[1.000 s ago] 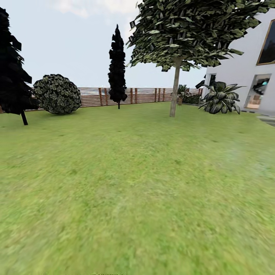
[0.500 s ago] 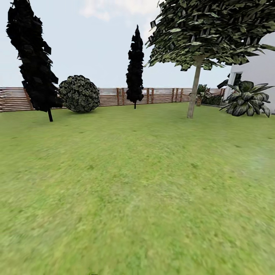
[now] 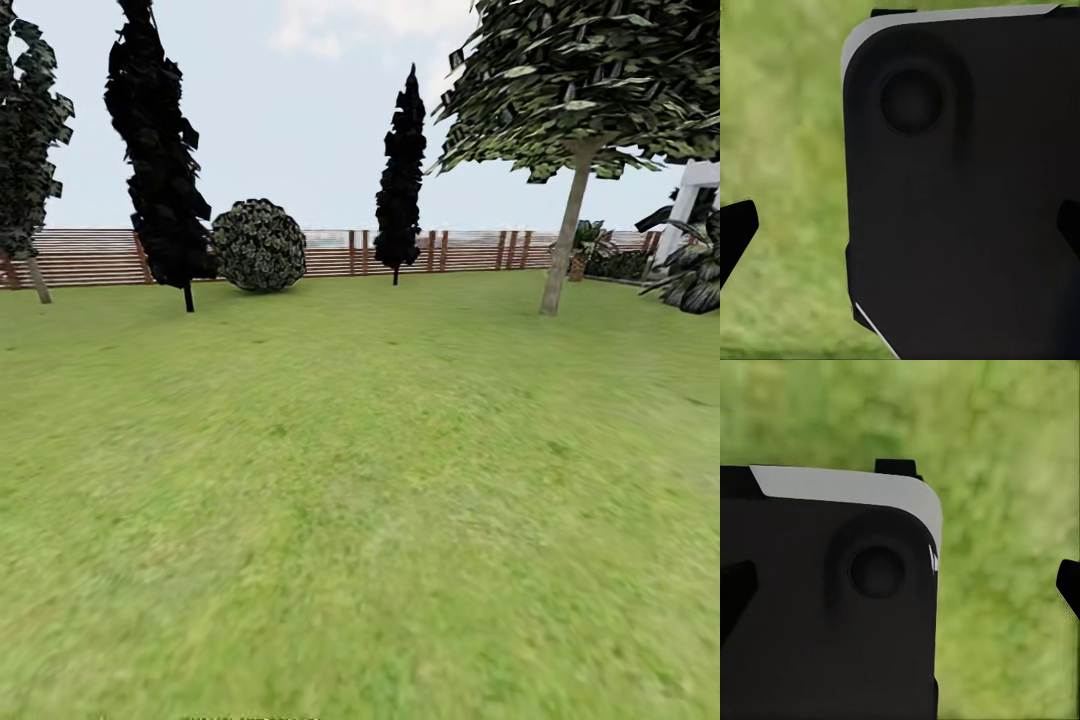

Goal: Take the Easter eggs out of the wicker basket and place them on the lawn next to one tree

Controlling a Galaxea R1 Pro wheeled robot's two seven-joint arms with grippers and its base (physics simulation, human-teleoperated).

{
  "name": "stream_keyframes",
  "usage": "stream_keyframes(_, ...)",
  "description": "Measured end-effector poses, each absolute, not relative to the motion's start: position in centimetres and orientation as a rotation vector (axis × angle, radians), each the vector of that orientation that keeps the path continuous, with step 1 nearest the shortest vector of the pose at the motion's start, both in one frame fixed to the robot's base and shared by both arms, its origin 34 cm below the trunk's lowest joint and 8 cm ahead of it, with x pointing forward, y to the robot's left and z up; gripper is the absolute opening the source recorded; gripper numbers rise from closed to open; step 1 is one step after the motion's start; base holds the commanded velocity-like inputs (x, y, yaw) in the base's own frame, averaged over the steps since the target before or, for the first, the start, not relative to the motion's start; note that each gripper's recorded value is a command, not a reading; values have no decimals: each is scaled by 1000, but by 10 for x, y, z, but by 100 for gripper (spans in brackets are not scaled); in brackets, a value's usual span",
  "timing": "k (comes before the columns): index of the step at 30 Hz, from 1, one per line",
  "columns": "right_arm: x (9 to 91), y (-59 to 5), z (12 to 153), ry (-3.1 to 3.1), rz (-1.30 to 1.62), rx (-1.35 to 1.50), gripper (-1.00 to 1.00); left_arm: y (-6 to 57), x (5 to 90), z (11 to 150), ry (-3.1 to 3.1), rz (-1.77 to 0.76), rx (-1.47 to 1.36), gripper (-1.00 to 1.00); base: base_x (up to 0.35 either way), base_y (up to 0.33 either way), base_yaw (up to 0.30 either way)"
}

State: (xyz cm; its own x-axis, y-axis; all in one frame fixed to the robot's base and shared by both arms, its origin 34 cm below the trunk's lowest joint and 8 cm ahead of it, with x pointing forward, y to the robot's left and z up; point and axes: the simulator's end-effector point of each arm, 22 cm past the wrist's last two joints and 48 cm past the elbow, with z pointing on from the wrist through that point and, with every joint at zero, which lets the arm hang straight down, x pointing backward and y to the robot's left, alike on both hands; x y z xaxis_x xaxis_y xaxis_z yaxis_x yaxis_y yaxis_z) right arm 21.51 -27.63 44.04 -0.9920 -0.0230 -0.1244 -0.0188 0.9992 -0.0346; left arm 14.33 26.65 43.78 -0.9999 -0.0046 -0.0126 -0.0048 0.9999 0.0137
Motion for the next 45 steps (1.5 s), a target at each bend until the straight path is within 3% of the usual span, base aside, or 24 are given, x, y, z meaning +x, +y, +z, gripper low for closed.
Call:
stream_keyframes(29,214,-281,440,3022,-71,-30,100,268,141,438,3134,25,-7,100,0,0,285)
stream_keyframes(45,204,-280,439,3047,-78,-27,100,268,134,438,3154,25,-7,100,0,0,195)
